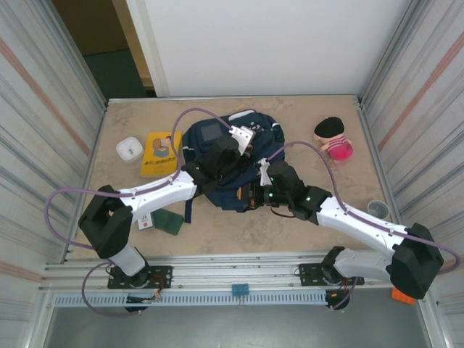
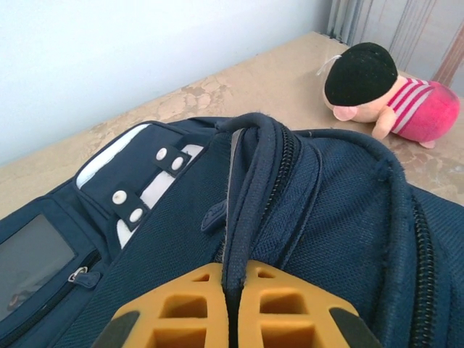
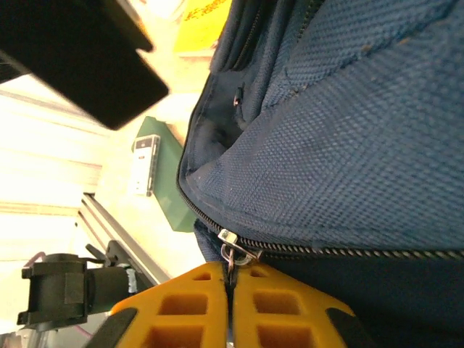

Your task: Pack the student bag

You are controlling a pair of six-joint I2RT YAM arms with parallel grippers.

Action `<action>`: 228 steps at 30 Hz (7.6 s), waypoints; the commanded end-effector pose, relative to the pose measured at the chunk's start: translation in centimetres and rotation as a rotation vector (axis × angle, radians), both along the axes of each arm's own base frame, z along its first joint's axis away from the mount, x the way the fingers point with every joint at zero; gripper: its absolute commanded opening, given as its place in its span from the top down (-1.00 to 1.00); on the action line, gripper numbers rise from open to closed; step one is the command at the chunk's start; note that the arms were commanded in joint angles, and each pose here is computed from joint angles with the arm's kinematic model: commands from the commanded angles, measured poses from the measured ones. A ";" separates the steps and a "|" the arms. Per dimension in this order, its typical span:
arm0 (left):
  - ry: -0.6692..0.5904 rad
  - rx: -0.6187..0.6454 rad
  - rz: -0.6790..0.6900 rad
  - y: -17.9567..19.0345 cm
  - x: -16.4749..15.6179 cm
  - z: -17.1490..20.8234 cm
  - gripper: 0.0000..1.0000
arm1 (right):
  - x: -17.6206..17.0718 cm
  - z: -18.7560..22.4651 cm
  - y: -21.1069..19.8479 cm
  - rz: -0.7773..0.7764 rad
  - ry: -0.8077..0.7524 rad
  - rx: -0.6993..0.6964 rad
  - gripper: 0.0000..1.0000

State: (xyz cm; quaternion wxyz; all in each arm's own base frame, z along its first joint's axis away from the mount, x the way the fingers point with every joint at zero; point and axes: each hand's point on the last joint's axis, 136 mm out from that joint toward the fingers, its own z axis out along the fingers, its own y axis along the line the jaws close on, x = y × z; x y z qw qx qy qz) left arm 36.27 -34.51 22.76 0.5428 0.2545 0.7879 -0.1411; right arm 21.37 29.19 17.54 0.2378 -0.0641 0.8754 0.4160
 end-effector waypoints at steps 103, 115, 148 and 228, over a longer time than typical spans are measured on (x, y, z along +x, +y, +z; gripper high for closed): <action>0.818 -0.148 -0.277 4.5 -20.3 -6.4 0.90 | 2.9 7.2 -0.6 0.126 -0.276 0.185 1.00; 0.832 -0.027 -0.253 5.4 -21.0 -10.0 0.56 | 1.5 7.8 0.5 0.162 -0.269 0.203 1.00; 0.626 -0.148 -0.270 5.5 -19.4 -6.4 1.00 | 3.3 5.8 -3.6 -0.110 -0.093 0.311 -0.06; 0.541 -0.382 0.325 13.8 -6.1 -7.8 -0.10 | 0.5 -5.6 -10.0 -0.272 0.369 -0.196 -0.48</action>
